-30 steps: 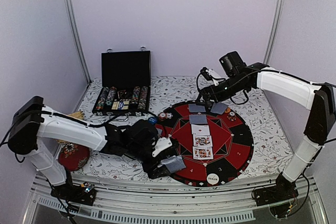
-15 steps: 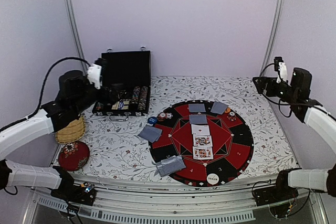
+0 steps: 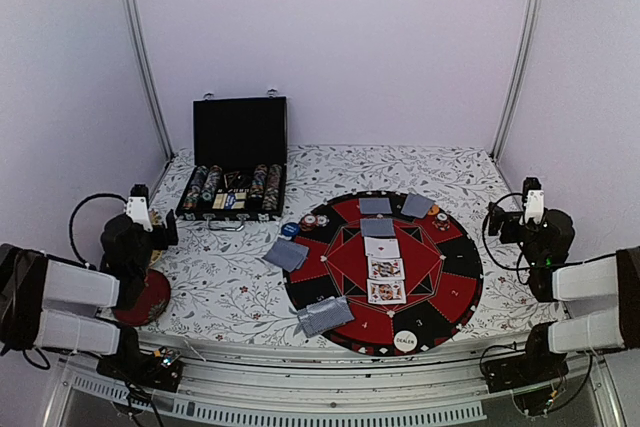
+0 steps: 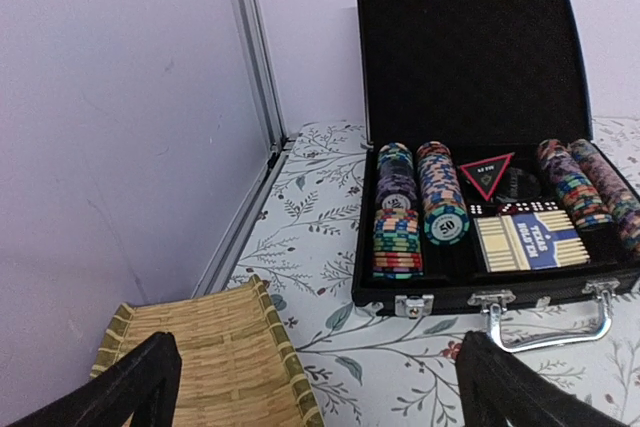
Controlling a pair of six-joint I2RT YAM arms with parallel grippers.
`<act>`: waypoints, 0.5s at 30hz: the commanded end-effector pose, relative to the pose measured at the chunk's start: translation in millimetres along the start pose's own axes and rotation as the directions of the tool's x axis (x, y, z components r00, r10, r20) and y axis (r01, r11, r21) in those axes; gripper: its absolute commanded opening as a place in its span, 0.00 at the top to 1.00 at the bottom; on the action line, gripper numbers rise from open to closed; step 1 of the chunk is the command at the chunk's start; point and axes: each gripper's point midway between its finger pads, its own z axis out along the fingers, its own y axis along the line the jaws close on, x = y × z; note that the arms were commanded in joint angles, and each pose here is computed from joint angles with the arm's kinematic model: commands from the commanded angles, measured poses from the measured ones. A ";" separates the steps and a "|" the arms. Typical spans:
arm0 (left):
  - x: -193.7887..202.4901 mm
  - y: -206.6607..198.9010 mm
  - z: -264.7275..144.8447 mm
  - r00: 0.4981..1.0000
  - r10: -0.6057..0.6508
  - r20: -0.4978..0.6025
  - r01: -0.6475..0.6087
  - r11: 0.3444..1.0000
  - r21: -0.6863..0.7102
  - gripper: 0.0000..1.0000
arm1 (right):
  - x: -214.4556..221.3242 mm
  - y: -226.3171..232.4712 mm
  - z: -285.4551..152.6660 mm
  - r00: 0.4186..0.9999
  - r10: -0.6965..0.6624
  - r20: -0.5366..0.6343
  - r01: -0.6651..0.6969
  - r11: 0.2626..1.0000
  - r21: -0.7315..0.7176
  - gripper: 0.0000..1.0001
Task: Distribute texas hold em gaming equipment
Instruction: Reset both arms
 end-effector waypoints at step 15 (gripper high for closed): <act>-27.9 -25.3 27.6 0.978 -0.036 0.205 0.001 0.986 0.165 0.02 | -1.3 9.8 41.1 0.995 -0.027 0.092 0.034 0.996 -0.078 0.01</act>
